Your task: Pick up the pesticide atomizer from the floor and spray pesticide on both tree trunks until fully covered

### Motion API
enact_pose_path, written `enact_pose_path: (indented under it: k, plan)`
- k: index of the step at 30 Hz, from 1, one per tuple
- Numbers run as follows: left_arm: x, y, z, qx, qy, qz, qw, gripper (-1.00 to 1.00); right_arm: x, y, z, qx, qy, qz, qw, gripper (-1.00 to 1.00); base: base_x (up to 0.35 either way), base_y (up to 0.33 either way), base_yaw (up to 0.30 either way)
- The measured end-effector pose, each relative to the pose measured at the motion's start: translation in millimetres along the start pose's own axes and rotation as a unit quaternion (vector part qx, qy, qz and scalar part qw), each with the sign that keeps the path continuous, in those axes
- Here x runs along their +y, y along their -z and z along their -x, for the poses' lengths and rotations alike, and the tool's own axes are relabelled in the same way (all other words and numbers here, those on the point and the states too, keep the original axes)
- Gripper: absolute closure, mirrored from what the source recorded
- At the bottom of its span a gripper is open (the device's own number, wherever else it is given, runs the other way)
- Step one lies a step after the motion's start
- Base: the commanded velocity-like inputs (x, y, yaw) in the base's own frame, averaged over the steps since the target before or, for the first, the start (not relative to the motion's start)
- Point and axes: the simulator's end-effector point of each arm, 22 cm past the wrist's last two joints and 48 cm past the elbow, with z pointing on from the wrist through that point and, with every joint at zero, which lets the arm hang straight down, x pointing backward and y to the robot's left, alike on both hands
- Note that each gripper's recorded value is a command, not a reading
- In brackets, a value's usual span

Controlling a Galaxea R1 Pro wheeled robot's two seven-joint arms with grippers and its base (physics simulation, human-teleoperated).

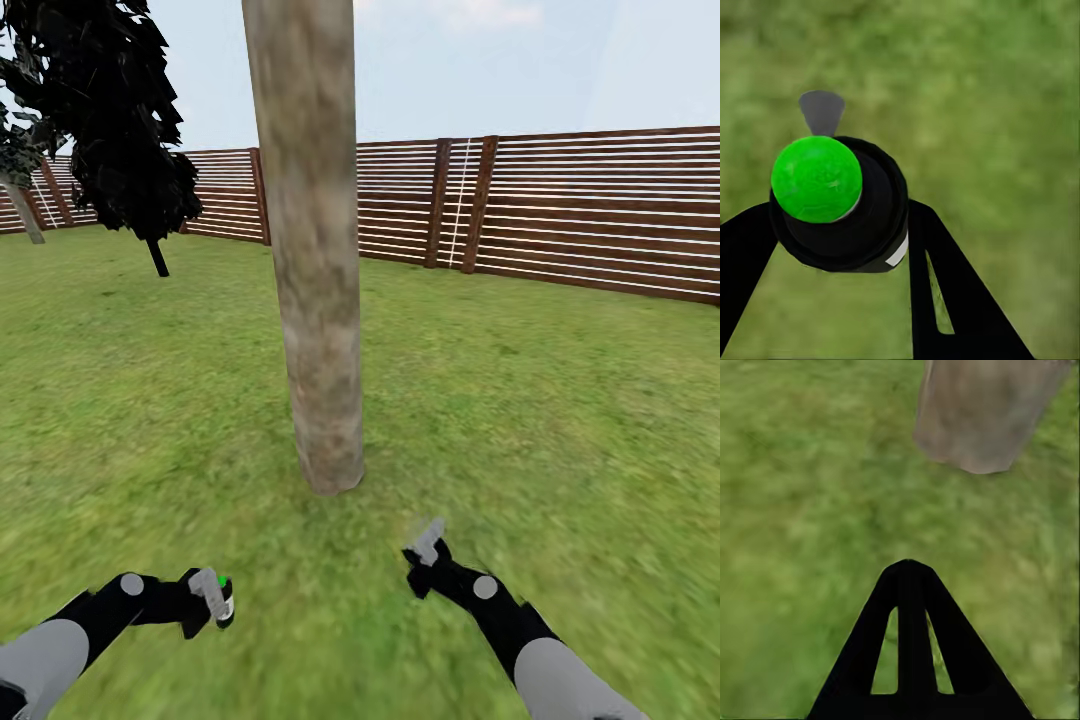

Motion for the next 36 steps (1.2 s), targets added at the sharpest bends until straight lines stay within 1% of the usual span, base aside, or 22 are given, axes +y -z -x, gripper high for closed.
enact_pose_path:
  k: [1, 2, 3, 4, 6, 7, 9, 11, 12, 13, 15, 17, 18, 19, 20, 21, 23, 27, 30, 32, 34, 36]
  plan:
    - [4.0, 0.1, 1.8, -0.012, 0.025, 0.012, 0.9996, 1.0, -21.2, 7.1, -22.0, 0.014, -0.033, -0.043, 0.9984, 1.0, 0.0, 0.0, 0.0]
    - [9.3, 0.6, 3.5, -0.026, 0.054, 0.026, 0.9979, 1.0, -37.1, 15.2, -46.0, 0.03, -0.064, -0.082, 0.9941, 1.0, 0.0, 0.0, 0.0]
    - [16.8, 1.9, 4.5, -0.038, 0.081, 0.044, 0.995, 1.0, -47.8, 22.8, -66.8, 0.046, -0.086, -0.115, 0.9885, 1.0, 0.0, 0.0, 0.0]
    - [23.4, 3.0, 4.3, -0.046, 0.102, 0.06, 0.992, 1.0, -55.9, 29.0, -81.4, 0.058, -0.098, -0.143, 0.9831, -1.0, 0.0, 0.0, 0.0]
    - [32.3, 3.9, 1.0, -0.051, 0.129, 0.085, 0.9867, 1.0, -69.8, 40.8, -101.5, 0.076, -0.108, -0.193, 0.9722, -1.0, 0.0, 0.0, 0.0]
    - [36.7, 4.4, -0.5, -0.053, 0.141, 0.097, 0.9838, 1.0, -72.3, 46.9, -111.4, 0.084, -0.111, -0.212, 0.9673, -1.0, 0.0, 0.0, 0.0]
    - [43.2, 4.6, -3.9, -0.051, 0.166, 0.115, 0.978, 1.0, -75.4, 53.6, -120.5, 0.087, -0.127, -0.234, 0.9601, -1.0, 0.0, 0.0, 0.0]
    - [36.0, -2.6, -13.0, -0.022, 0.205, 0.114, 0.9718, 1.0, -80.6, 59.7, -126.9, 0.081, -0.168, -0.257, 0.9483, -1.0, 0.0, 0.0, 0.0]
    - [33.8, -5.6, -16.4, -0.01, 0.219, 0.117, 0.9686, 1.0, -79.3, 62.6, -132.3, 0.082, -0.183, -0.263, 0.9436, -1.0, 0.0, 0.0, 0.0]
    - [37.0, -6.6, -19.2, -0.001, 0.228, 0.131, 0.9648, 1.0, -74.3, 66.5, -141.0, 0.085, -0.193, -0.266, 0.9405, -1.0, 0.0, 0.0, 0.0]
    - [44.0, -7.7, -20.5, 0.006, 0.237, 0.159, 0.9585, 1.0, -72.0, 70.3, -147.1, 0.085, -0.197, -0.269, 0.9388, -1.0, 0.0, 0.0, 0.0]
    - [48.9, -12.2, -15.9, 0.008, 0.248, 0.192, 0.9495, 1.0, -83.6, 81.2, -156.3, 0.086, -0.192, -0.279, 0.9369, -1.0, 0.0, 0.0, 0.0]
    - [50.5, -14.1, -13.8, 0.008, 0.259, 0.206, 0.9438, 1.0, -93.6, 92.5, -167.4, 0.092, -0.188, -0.288, 0.9343, -1.0, 0.0, 0.0, 0.0]
    - [49.7, -15.3, -13.0, 0.009, 0.269, 0.208, 0.9406, 1.0, -94.1, 99.4, -176.6, 0.097, -0.186, -0.291, 0.9336, -1.0, 0.0, 0.0, 0.0]
    - [49.1, -16.4, -11.1, 0.007, 0.279, 0.208, 0.9376, 1.0, -90.5, 105.1, -183.8, 0.095, -0.184, -0.292, 0.9338, -1.0, 0.0, 0.0, 0.0]
    - [47.9, -17.5, -9.8, 0.006, 0.282, 0.207, 0.9367, 1.0, -87.0, 108.3, -187.6, 0.091, -0.182, -0.292, 0.9344, -1.0, 0.0, 0.0, 0.0]
    - [41.7, -22.4, -6.1, 0.006, 0.285, 0.202, 0.9369, 1.0, -76.0, 114.4, -195.2, 0.083, -0.179, -0.291, 0.936, -1.0, 0.026, 0.0, 0.0]
    - [36.2, -25.4, -8.8, 0.013, 0.291, 0.201, 0.9354, 1.0, -63.5, 119.0, -204.7, 0.085, -0.181, -0.288, 0.9364, -1.0, 0.213, -0.064, 0.0]
    - [40.2, -24.1, -11.2, 0.019, 0.292, 0.218, 0.9309, 1.0, -58.2, 120.2, -208.6, 0.088, -0.183, -0.286, 0.9366, -1.0, 0.276, -0.134, 0.0]
    - [37.1, -28.6, -6.5, 0.021, 0.294, 0.228, 0.9279, 1.0, -56.4, 121.0, -210.3, 0.089, -0.183, -0.285, 0.9366, -1.0, 0.282, -0.144, 0.0]
    - [40.8, -27.1, -8.8, 0.028, 0.295, 0.251, 0.9216, 1.0, -55.4, 120.8, -210.5, 0.089, -0.184, -0.285, 0.9366, -1.0, 0.288, -0.136, 0.0]
    - [42.5, -25.8, -10.8, 0.032, 0.296, 0.259, 0.9188, 1.0, -55.2, 120.8, -210.5, 0.089, -0.184, -0.285, 0.9365, -1.0, 0.312, -0.076, -0.021]
